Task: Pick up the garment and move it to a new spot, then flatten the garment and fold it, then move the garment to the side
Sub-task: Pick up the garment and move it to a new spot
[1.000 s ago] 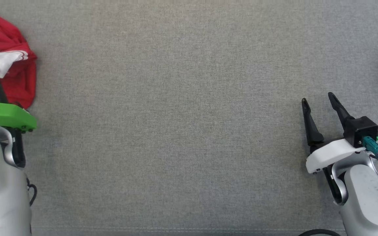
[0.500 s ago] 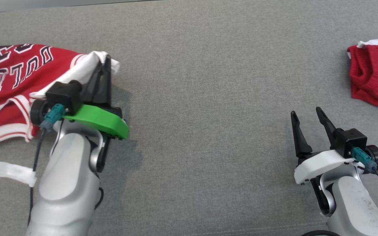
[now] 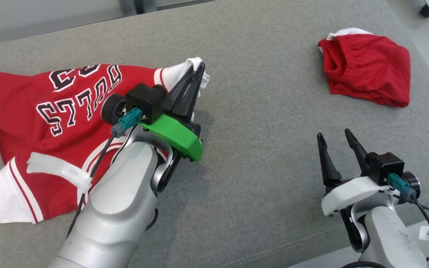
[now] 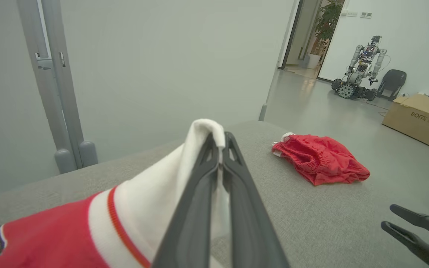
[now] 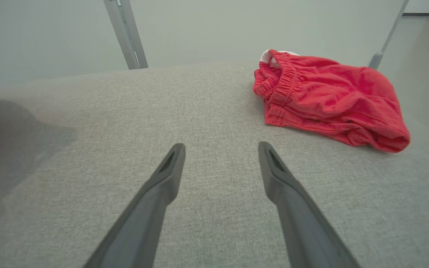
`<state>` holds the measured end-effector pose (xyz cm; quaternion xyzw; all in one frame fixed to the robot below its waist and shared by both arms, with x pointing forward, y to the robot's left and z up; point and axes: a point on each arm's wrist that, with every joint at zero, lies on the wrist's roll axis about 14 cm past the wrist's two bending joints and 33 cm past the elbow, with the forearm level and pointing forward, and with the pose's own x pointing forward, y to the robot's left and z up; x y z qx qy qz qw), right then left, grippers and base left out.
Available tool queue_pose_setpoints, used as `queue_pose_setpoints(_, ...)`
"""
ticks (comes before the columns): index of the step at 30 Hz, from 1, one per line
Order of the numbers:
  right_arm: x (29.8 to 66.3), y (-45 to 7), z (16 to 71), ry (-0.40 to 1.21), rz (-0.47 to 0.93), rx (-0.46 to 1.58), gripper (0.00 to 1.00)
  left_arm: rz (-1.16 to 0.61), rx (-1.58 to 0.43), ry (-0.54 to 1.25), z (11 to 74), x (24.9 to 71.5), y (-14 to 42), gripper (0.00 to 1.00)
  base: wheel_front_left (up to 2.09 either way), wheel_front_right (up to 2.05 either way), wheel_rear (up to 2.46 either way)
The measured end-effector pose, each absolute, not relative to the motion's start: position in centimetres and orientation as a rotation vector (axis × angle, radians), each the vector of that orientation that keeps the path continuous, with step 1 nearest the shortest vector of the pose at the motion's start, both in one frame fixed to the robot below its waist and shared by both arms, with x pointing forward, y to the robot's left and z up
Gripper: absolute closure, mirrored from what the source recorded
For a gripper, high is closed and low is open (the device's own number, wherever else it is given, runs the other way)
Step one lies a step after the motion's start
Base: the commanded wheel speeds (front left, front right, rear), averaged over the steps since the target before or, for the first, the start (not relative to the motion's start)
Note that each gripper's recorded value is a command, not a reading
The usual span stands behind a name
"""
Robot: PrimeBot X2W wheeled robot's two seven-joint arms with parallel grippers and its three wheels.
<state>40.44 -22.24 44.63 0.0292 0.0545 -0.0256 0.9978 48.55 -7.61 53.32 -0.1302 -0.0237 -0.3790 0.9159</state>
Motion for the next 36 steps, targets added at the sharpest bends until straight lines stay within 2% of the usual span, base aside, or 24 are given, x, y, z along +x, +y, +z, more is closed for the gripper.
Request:
queue_pose_setpoints(13, 36.9, -26.4, 46.0, 0.088, -0.188, 0.082, 0.00, -0.963, -0.289, -0.119, 57.1, 50.2, -16.5, 1.00, 0.00, 0.00, 0.00)
queue_pose_setpoints(14, 36.6, -26.7, 46.0, 0.090, -0.197, 0.083, 0.00, -0.963, -0.297, -0.118, 57.2, 50.4, -16.8, 0.57, 0.00, 0.00, 0.00)
queue_pose_setpoints(15, 36.4, -26.9, 46.0, 0.091, -0.206, 0.084, 0.00, -0.962, -0.295, -0.110, 56.9, 50.6, -17.1, 0.00, 0.00, 0.00, 0.00)
queue_pose_setpoints(20, 36.2, -27.7, 46.0, 0.092, -0.229, 0.087, 0.00, -0.935, -0.300, -0.063, 54.8, 51.7, -17.1, 0.00, 0.00, 0.00, 0.00)
queue_pose_setpoints(26, 37.9, -26.3, 45.8, 0.089, -0.181, 0.089, 0.00, -0.846, -0.297, -0.015, 52.0, 52.4, -13.8, 0.00, 0.00, 0.00, 0.00)
queue_pose_setpoints(36, 42.0, -19.4, 45.2, 0.088, 0.031, 0.107, 0.00, -0.527, -0.304, 0.049, 47.7, 52.0, -1.4, 0.00, 0.00, 0.00, 0.00)
